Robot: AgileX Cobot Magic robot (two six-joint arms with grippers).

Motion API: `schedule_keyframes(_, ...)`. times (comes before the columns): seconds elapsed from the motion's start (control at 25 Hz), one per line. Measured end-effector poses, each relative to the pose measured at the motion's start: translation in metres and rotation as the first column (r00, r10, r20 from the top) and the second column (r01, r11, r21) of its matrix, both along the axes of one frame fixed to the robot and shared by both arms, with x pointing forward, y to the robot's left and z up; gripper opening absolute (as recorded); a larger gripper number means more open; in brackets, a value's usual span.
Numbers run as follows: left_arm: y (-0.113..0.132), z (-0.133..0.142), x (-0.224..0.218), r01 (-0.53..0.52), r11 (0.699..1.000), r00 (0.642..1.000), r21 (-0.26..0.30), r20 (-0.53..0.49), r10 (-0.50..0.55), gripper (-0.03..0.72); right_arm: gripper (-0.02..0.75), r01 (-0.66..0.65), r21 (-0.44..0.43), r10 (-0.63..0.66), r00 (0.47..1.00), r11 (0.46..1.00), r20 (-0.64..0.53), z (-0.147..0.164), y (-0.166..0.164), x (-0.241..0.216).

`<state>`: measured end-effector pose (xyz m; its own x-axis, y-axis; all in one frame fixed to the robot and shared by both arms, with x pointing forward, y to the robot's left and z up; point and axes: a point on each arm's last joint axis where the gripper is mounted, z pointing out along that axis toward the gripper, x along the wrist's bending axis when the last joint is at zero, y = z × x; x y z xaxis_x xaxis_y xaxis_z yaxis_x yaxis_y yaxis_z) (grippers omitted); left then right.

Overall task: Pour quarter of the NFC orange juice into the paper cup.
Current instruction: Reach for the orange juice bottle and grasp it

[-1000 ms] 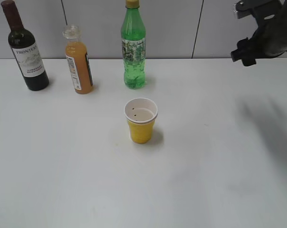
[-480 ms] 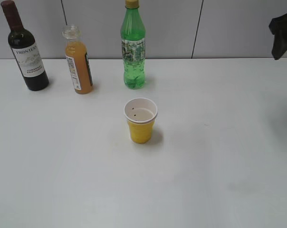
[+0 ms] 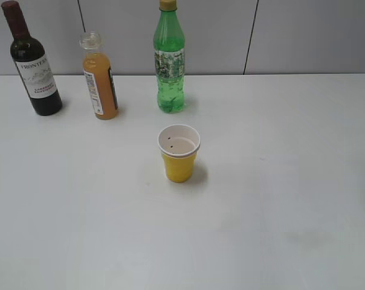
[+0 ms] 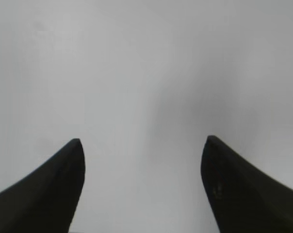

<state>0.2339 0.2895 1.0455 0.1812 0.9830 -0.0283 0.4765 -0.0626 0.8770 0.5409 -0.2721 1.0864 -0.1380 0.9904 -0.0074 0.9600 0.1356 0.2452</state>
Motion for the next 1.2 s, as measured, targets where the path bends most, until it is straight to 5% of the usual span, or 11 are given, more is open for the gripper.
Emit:
schedule_keyframes(0.28,0.000,0.000,0.000,0.000,1.000,1.000,0.000,0.000,0.000,0.486,0.592,-0.001,0.003,0.001,1.000,1.000,0.030,-0.001,-0.008,-0.095)
schedule_keyframes(0.76,0.000,0.000,0.000,0.000,1.000,1.000,0.000,0.000,0.000,0.486,0.592,-0.005,0.023,-0.002,0.962,1.000,0.275,-0.041,-0.018,-0.215)
schedule_keyframes(1.2,0.000,0.000,0.000,0.000,1.000,1.000,0.000,0.001,0.000,0.486,0.591,-0.022,0.057,-0.016,0.804,0.998,0.594,-0.033,-0.023,-0.270)
